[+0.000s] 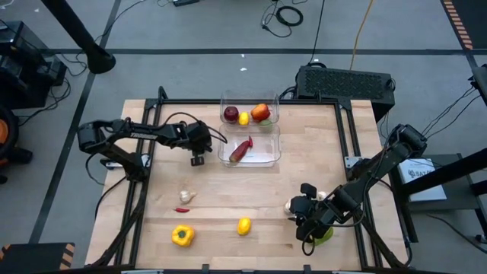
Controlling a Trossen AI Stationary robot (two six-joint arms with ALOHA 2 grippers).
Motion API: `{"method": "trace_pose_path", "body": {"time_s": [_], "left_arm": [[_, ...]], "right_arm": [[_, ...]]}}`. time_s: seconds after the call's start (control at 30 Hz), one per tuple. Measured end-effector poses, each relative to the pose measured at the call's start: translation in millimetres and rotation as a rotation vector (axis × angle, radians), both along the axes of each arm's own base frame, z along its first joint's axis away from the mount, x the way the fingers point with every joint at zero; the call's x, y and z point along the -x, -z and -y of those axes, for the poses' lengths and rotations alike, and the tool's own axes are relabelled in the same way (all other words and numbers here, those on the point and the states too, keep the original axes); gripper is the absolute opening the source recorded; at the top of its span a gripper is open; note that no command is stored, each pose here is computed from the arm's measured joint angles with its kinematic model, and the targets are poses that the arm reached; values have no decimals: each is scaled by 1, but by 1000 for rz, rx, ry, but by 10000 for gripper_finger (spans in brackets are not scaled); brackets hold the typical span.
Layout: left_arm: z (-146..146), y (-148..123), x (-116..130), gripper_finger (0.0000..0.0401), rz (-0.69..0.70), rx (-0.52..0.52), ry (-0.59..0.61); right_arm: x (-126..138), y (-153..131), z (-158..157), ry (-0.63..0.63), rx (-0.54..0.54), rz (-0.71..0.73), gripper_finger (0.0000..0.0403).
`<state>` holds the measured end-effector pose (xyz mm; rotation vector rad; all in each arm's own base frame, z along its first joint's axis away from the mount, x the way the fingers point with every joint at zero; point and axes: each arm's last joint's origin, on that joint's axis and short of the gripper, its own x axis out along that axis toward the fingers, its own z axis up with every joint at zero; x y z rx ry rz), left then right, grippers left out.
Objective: Sort produce into baskets
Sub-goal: Put the green chili pepper into the bottom transparent bin
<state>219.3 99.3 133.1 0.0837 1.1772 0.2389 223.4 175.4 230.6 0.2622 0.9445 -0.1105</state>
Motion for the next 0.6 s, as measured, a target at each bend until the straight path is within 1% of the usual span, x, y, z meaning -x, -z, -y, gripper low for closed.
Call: {"method": "trace_pose_path", "body": {"time_s": [0.1,0.27,0.47,0.53,0.6], "left_arm": [[1,-12,-1,75,8,0,-23],[4,-49,-2,75,56,-28,-35],[13,-115,-12,75,305,-94,-20],[19,-135,-16,74,398,-119,5],[25,-151,-25,74,508,-155,52]], "right_arm": [[0,0,0,0,0,0,146],[0,0,0,0,-2,3,146],[-1,-1,1,6,38,27,146],[-1,-1,1,8,41,29,146],[-1,-1,1,5,44,28,146]]}}
